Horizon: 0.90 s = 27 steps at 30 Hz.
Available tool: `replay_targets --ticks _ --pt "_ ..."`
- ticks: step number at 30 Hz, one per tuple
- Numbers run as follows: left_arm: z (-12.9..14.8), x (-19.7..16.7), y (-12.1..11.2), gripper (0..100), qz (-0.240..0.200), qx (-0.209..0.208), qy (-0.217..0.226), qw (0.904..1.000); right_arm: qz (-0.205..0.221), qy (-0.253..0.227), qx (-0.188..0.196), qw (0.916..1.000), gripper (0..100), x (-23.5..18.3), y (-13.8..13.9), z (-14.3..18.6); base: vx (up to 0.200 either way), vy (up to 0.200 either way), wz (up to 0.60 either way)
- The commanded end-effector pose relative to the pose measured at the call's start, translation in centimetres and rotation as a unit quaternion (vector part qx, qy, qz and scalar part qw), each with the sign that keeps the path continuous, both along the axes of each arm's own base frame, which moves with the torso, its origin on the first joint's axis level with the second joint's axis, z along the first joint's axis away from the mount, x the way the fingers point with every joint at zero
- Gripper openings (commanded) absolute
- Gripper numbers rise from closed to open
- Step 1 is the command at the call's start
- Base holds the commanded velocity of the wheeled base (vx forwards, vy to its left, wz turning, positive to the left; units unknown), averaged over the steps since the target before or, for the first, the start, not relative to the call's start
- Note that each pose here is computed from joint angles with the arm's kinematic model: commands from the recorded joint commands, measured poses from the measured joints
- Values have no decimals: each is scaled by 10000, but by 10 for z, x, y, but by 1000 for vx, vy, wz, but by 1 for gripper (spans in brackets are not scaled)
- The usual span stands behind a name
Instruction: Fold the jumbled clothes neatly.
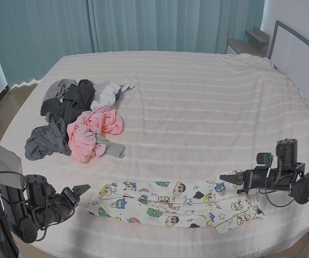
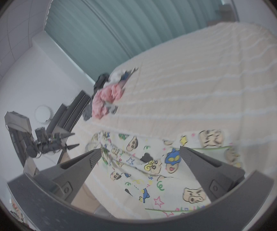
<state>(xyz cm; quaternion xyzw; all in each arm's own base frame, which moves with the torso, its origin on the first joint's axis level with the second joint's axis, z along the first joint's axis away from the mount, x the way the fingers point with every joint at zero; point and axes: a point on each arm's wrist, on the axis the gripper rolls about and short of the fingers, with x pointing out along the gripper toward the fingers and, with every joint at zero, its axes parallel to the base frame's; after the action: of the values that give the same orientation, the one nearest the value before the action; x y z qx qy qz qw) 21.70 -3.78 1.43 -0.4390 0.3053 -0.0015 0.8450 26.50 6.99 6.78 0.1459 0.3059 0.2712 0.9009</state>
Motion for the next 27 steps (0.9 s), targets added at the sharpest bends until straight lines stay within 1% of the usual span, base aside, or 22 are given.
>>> replay_targets --ticks 1,2,3,4,6,7,8,9,10,11,14,15,16,18,19,21,23,24,25,27 --pt "13 -4 -11 100 -520 363 -472 9969 -1379 -1080 120 9845 100 -66 -35 54 0 0 0" --pt "13 -4 -11 100 -520 363 -472 9969 -1379 -1080 120 9845 100 -66 -35 54 0 0 0" --pt "17 1 -17 100 -748 513 -719 9933 -1830 -1210 38 9756 100 -79 -46 57 0 0 0" --pt "18 5 -21 100 -820 587 -851 9913 -1963 -1256 21 9725 100 -87 -50 58 0 0 0" --pt "21 14 -26 100 -980 799 -1124 9856 -2131 -1343 -36 9678 100 -103 -55 57 0 0 0" --pt "22 16 -26 100 -1013 863 -1187 9840 -2167 -1381 -36 9664 100 -107 -55 58 0 0 0" --pt "23 22 -28 100 -1132 1101 -1328 9785 -2218 -1477 -25 9638 100 -117 -56 59 0 0 0" --pt "23 22 -28 100 -1132 1101 -1328 9785 -2218 -1477 -25 9638 100 -117 -56 59 0 0 0" --pt "19 29 -30 100 -1333 1455 -1268 9721 -2227 -1482 -3 9636 100 -133 -56 56 0 0 0" --pt "17 34 -31 100 -1425 1600 -1140 9701 -2185 -1480 -11 9645 100 -139 -56 53 0 0 0" --pt "15 54 -33 100 -1549 1822 -767 9679 -2158 -1493 -2 9650 100 -144 -54 54 0 0 0" --pt "13 59 -33 100 -1673 1984 -586 9639 -2182 -1542 12 9637 100 -146 -54 55 0 0 0" --pt "12 62 -33 100 -1830 2184 -446 9575 -2202 -1579 35 9626 100 -148 -55 57 0 0 0" --pt "11 71 -34 100 -2207 2617 -183 9394 -2201 -1659 79 9612 100 -153 -55 59 0 0 0" --pt "14 78 -36 100 -2295 2709 -147 9347 -2198 -1676 79 9610 100 -156 -56 59 0 0 0" --pt "21 87 -39 100 -2351 2692 -26 9339 -2193 -1756 66 9597 100 -160 -56 61 0 0 0" --pt "23 89 -40 100 -2423 2681 127 9324 -2191 -1802 74 9589 100 -162 -56 62 0 0 0" --pt "23 89 -40 100 -2423 2681 127 9324 -2191 -1802 74 9589 100 -162 -56 62 0 0 0" --pt "27 95 -41 100 -2591 2675 491 9268 -2204 -1720 109 9601 100 -168 -57 61 0 0 0" --pt "33 102 -42 100 -2645 2629 487 9266 -2243 -1500 148 9628 100 -175 -58 57 0 0 0"
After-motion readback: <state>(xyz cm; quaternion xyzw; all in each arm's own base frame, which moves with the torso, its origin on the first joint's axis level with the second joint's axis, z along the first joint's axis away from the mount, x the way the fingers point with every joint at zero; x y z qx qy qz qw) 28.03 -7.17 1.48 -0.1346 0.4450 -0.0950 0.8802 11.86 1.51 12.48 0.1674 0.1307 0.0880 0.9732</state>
